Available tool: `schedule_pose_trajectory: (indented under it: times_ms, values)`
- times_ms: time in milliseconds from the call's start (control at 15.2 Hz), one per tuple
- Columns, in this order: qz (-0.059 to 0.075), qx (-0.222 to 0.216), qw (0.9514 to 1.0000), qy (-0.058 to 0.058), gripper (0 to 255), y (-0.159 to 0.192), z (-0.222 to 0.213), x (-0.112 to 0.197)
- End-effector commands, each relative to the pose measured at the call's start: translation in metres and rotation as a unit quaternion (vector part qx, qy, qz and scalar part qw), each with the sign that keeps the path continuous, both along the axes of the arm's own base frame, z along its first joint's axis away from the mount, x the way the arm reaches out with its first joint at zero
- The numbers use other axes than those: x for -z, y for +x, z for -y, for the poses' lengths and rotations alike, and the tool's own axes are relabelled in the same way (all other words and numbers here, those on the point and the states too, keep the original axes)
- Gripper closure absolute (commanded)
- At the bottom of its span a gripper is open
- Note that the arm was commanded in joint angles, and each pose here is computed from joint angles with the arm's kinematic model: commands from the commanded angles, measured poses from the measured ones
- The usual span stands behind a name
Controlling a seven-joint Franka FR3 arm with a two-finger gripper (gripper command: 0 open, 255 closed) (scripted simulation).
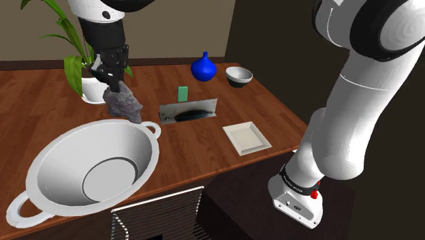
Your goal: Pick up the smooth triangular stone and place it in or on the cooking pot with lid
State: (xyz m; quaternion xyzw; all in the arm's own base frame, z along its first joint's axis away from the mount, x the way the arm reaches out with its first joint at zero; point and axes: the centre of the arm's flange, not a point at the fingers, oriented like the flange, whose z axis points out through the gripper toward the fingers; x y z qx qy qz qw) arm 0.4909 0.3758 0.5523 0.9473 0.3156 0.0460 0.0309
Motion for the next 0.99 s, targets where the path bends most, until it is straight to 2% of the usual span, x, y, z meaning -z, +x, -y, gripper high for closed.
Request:
schedule_pose_trajectory:
  times_ms: [0, 396, 924]
  values:
    - [0.000, 0.001, 1.0000, 0.000, 255, -0.004, -0.025, -0.003]
    - [0.000, 0.001, 1.0000, 0.000, 255, -0.019, -0.101, -0.015]
    - [0.000, 0.001, 1.0000, 0.000, 255, -0.019, -0.101, 0.027]
